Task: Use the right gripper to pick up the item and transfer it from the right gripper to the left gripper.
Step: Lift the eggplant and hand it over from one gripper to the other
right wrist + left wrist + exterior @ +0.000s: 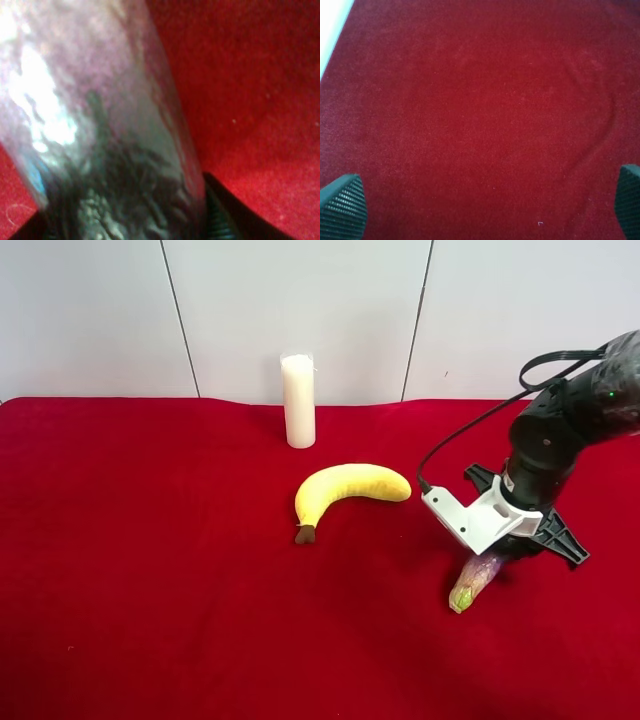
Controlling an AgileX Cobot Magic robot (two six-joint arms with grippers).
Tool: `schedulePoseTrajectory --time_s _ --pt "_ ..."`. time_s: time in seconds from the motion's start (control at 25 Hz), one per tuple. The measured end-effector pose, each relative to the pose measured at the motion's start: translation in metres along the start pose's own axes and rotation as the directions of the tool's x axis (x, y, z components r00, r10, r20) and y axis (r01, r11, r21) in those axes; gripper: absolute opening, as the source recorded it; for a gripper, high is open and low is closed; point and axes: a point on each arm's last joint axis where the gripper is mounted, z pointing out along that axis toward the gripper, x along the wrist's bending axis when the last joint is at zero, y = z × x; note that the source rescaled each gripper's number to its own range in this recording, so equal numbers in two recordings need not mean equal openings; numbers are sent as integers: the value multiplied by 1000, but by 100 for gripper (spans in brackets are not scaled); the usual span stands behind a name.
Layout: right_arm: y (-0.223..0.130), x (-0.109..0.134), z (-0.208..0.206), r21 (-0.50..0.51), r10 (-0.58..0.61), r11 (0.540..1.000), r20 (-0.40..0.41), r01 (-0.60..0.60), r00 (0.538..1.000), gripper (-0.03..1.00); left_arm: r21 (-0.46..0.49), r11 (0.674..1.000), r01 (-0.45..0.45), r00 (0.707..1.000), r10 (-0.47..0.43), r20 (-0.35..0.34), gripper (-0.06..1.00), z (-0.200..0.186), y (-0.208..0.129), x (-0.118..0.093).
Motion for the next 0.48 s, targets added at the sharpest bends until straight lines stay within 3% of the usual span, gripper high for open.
schedulePoseTrajectory --time_s 0.48 --pt "-2 -2 -16 -13 56 998 55 -56 997 0 0 1000 0 1000 0 0 100 0 0 0"
